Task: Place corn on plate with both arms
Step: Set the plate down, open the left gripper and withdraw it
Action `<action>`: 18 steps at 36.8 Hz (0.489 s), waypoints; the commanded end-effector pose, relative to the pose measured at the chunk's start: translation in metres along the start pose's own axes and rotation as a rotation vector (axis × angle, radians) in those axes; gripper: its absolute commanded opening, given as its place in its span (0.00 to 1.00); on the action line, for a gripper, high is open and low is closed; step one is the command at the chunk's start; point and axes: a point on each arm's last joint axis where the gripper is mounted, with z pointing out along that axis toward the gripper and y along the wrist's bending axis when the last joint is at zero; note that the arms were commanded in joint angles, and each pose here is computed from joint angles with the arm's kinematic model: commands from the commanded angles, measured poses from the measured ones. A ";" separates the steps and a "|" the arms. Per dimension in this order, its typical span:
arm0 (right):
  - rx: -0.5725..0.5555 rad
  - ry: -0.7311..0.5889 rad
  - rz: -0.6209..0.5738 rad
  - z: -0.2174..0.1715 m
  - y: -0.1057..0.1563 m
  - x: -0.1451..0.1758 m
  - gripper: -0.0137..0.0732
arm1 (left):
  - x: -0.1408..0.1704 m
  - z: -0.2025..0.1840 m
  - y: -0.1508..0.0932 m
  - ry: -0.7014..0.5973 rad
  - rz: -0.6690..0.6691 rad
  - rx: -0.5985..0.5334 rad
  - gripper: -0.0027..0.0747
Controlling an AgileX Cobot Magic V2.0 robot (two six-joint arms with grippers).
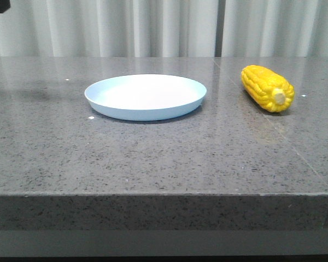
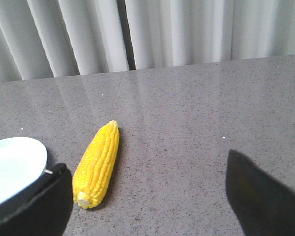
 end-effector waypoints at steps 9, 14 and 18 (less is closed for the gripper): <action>-0.012 -0.105 -0.013 -0.001 0.003 -0.018 0.91 | 0.052 -0.057 0.007 -0.331 -0.068 0.014 0.01; -0.012 -0.105 -0.013 -0.001 0.003 -0.018 0.91 | 0.093 -0.060 0.006 -0.417 -0.064 0.030 0.01; -0.012 -0.105 -0.013 -0.001 0.003 -0.018 0.91 | 0.128 -0.061 0.005 -0.488 -0.059 0.042 0.01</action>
